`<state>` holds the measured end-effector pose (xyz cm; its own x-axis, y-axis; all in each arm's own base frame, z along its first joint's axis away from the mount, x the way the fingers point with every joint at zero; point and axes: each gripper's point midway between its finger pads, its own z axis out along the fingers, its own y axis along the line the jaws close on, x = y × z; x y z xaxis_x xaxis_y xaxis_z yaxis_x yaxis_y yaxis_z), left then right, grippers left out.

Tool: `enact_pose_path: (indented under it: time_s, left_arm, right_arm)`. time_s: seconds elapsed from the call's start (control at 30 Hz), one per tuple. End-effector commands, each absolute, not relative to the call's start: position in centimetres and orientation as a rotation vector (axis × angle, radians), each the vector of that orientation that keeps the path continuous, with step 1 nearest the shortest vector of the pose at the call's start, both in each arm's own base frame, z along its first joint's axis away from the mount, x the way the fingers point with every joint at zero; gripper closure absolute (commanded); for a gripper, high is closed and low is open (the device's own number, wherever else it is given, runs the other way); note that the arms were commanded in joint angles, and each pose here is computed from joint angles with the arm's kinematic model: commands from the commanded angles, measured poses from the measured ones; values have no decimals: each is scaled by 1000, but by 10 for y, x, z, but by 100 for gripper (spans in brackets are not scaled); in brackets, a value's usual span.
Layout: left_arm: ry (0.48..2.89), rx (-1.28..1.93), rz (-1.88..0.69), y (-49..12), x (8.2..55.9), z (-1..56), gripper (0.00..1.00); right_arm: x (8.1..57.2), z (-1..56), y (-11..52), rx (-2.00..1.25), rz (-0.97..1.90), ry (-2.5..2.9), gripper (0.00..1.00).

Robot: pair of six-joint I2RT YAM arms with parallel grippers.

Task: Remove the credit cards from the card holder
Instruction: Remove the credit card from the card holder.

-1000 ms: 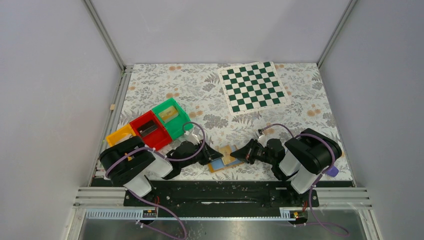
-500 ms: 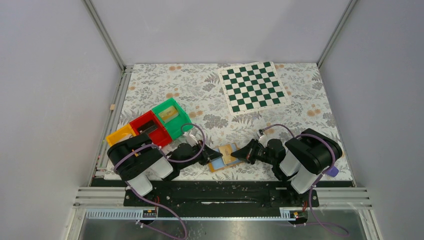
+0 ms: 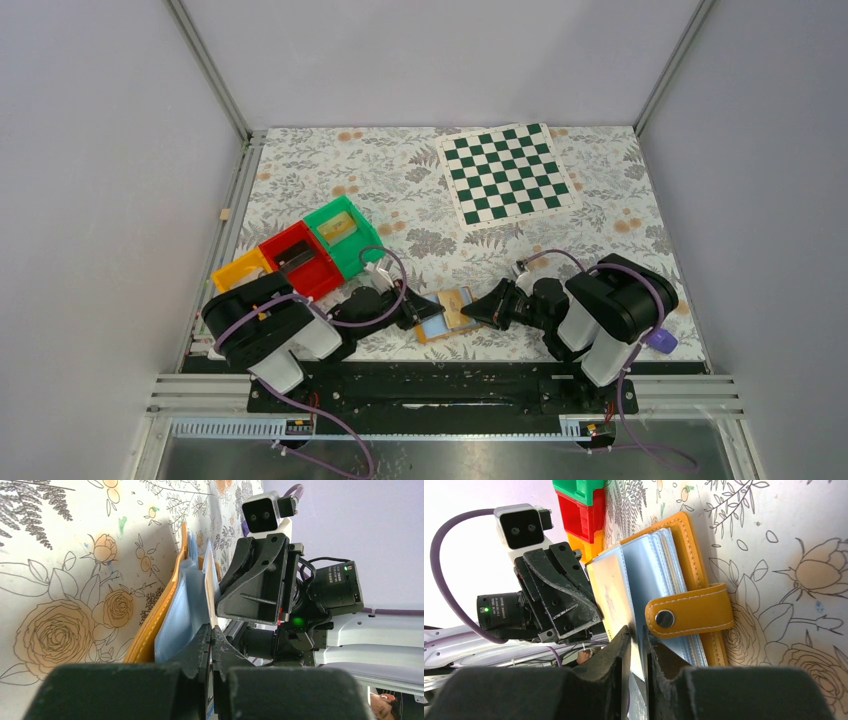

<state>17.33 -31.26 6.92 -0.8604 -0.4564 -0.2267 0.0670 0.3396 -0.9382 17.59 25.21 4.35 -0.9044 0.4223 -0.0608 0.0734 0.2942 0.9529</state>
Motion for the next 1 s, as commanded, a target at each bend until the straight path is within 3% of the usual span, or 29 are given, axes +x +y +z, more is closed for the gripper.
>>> enact_pose_path:
  time_s: [0.0,0.33,0.5,0.6,0.7,0.87,0.97]
  left_arm:
    - [2060,-324,-1608,-311,173,89,100]
    - [2077,-373,-1569,-294,167,75,100]
    - [2077,-369,-1538,-290,168,74,100]
    - [2090,-350,-1523,-290,167,73,100]
    - [2090,-345,-1521,-289,166,74,100]
    - [2129,-317,-1511,-295,165,70,100]
    - [2139,-317,-1506,-295,165,68,100]
  right_arm:
    - [175,49,255,378,1662,2241,80]
    - [173,42,252,393,1632,2256,80]
    - [174,39,249,407,1607,2263,96]
    - [174,38,249,408,1608,2261,99]
    - [174,40,249,399,1608,2255,98]
    - [176,41,251,364,1585,2275,86]
    - [178,43,251,339,1566,2283,83]
